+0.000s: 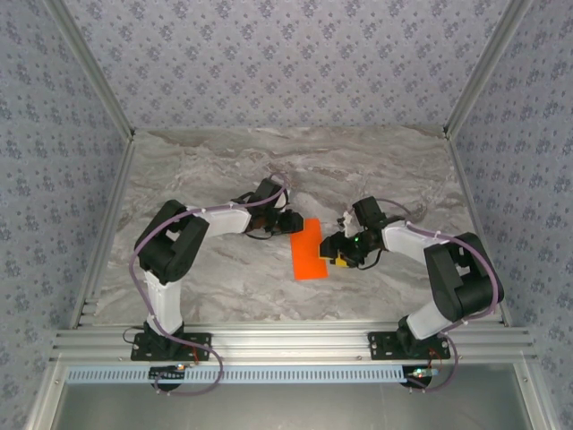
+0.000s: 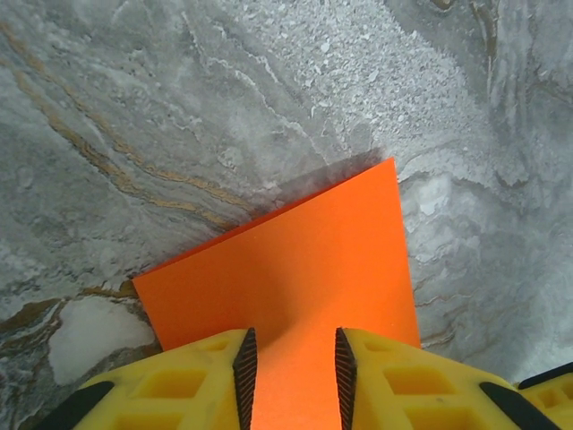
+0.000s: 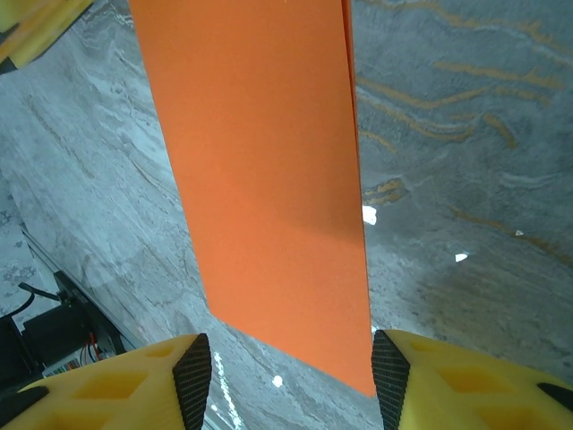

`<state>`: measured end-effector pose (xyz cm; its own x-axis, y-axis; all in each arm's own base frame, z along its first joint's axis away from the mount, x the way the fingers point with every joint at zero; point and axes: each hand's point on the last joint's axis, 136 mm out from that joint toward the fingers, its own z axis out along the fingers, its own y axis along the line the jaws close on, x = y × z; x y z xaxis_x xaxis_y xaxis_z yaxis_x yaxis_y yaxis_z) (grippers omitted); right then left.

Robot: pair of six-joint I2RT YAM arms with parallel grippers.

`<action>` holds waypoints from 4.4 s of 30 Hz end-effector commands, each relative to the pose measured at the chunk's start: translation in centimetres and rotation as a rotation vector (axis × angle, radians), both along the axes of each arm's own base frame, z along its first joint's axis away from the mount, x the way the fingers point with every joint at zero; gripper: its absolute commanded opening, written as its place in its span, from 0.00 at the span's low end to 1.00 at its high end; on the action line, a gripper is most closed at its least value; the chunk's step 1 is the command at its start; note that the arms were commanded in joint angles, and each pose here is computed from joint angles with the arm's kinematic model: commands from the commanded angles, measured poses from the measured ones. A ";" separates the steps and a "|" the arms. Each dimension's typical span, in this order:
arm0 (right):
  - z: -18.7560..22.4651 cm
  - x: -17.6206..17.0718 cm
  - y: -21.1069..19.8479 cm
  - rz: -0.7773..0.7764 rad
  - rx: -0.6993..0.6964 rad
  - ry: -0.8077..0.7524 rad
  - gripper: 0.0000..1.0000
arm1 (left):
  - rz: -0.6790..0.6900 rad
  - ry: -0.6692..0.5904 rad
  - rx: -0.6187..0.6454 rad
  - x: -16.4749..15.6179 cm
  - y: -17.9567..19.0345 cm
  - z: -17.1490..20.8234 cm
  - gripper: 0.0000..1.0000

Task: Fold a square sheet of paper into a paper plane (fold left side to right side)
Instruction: First fold the triangle in half at the center of the table.

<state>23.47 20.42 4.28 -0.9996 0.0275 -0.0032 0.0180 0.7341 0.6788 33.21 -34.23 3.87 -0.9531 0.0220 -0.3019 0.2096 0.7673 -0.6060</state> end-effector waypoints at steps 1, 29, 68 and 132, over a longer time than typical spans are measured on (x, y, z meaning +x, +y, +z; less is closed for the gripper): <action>0.0 0.0 0.2 -0.003 -0.005 0.025 0.55 | -0.006 -0.047 -0.064 0.1 -0.2 3.1 0.34; -0.3 11.5 2.3 0.010 0.069 -0.228 0.57 | 0.064 -0.089 -0.052 -1.6 3.2 5.3 0.50; 0.7 6.6 3.3 0.128 0.084 -0.145 0.41 | -0.182 -0.383 0.046 -9.4 2.8 8.9 0.63; 2.5 7.1 2.7 0.006 0.150 0.106 0.11 | -0.416 -0.387 0.388 -16.4 -5.3 4.8 0.72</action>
<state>30.44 23.05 5.64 -0.9969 0.0033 0.0782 0.0620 0.6443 0.7623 16.18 -39.86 8.90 -0.6385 0.5521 -0.5363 0.7237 0.6679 -0.1740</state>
